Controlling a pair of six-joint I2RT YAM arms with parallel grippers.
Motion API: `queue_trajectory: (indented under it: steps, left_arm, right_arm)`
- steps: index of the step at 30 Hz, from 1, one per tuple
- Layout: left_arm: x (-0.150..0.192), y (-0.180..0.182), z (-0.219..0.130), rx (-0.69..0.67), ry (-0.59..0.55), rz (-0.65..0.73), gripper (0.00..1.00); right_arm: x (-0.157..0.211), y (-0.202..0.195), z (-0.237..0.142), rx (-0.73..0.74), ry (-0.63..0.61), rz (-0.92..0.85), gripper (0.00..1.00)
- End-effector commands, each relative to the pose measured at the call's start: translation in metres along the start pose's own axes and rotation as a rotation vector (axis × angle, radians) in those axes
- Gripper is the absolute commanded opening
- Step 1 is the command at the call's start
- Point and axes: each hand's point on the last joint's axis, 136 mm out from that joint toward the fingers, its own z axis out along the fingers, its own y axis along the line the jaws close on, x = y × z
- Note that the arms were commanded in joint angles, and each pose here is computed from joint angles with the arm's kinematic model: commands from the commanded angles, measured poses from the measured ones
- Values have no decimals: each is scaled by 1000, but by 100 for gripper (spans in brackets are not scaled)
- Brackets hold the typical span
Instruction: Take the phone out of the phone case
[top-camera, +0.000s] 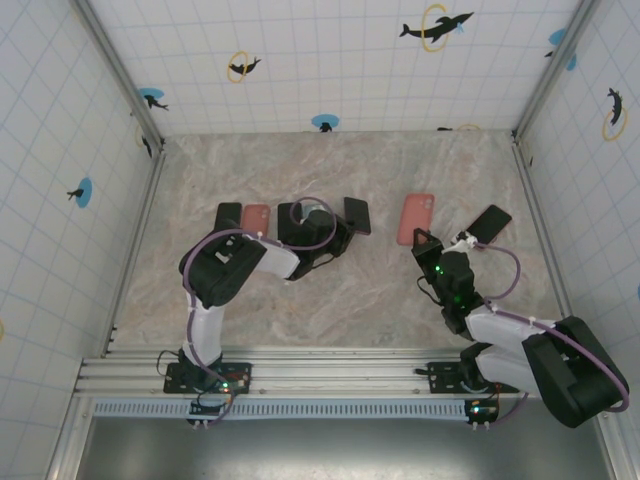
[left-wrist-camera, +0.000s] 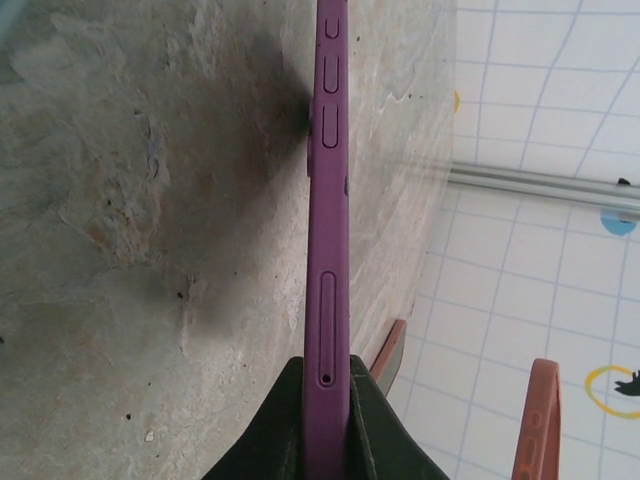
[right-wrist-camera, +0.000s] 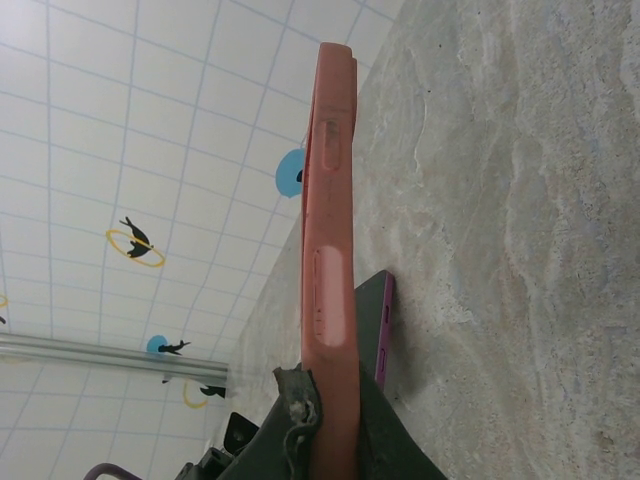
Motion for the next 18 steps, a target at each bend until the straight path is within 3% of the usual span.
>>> queue_trajectory:
  steps: [1,18]
  left_arm:
    - [3,2,3,17,-4,-6,13]
    - [4,29,-3,-114,0,95,35]
  right_arm:
    - [-2,-5,-2,7,-13,13,6]
    - [8,-10,2,27,32,-22,6]
